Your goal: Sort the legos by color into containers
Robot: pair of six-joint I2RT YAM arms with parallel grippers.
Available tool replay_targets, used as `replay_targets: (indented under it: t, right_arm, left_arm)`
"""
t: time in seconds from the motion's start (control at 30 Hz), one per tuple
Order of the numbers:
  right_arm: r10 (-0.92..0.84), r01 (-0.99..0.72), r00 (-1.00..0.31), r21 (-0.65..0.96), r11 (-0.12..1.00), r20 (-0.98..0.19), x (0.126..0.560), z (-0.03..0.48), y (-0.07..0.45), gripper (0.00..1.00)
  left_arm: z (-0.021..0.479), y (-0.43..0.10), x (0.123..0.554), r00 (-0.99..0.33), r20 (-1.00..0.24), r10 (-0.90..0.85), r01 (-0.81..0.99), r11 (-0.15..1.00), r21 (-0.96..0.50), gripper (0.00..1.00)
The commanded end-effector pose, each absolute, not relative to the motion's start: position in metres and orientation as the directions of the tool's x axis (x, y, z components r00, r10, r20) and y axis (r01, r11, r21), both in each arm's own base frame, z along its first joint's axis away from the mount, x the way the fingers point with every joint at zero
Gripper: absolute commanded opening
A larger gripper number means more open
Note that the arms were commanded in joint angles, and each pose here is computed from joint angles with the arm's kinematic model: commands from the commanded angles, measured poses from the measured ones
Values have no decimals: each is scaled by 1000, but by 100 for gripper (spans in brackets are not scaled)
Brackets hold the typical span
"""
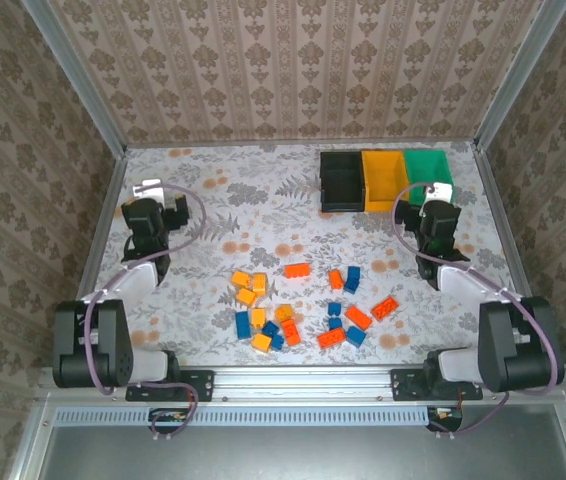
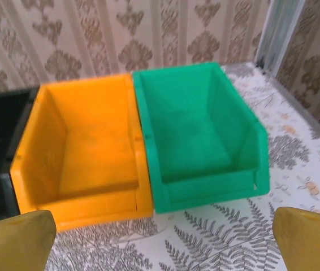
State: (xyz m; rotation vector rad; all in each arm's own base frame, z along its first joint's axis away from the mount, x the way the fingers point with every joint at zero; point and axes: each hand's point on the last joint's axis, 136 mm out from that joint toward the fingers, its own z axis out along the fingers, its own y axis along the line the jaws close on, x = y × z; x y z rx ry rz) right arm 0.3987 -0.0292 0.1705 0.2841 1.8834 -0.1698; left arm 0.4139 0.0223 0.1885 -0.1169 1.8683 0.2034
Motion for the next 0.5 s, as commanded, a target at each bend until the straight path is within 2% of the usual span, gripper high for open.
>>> replay_targets:
  t: [0.0,0.07,0.13,0.17,0.23,0.33,0.43,0.47]
  right_arm:
    - [166,466,-278,18,885,-946,382,184,-50,100]
    - [257,573,-226,85,815,-940,379,197,-65,100]
    - [361,552,-230,184,813,-904,386,198,-58,100]
    - [441,564,-249,241,790,-863,383,191,-55,100]
    - [551,622,-231,314,717,-802,379,183,-61,100]
    - [568,581,-261,343,738,-780,394,178,-56,100]
    - [497,473,-446,275,837,-745,419,173,-31,100]
    - [467,430,-518,254,867,-717,427,171,-21,95]
  left_arm:
    - [183,57,398,-321,-929,-186,-441,897,-27,100]
    - [185,79,381,-264,-893,-363,-615,777,-134,100]
    - [179,96,351,-181,-827,-532,-761,608,-224,100]
    - [177,99,344,-137,-789,-598,-780,557,-286,100]
    - [180,86,358,-152,-773,-616,-654,649,-389,100]
    - [184,83,353,-86,-750,-656,-603,633,-485,100]
    - [194,74,353,-67,-728,-682,-539,639,-549,100]
    - [197,70,354,-68,-713,-698,-522,634,-570,100]
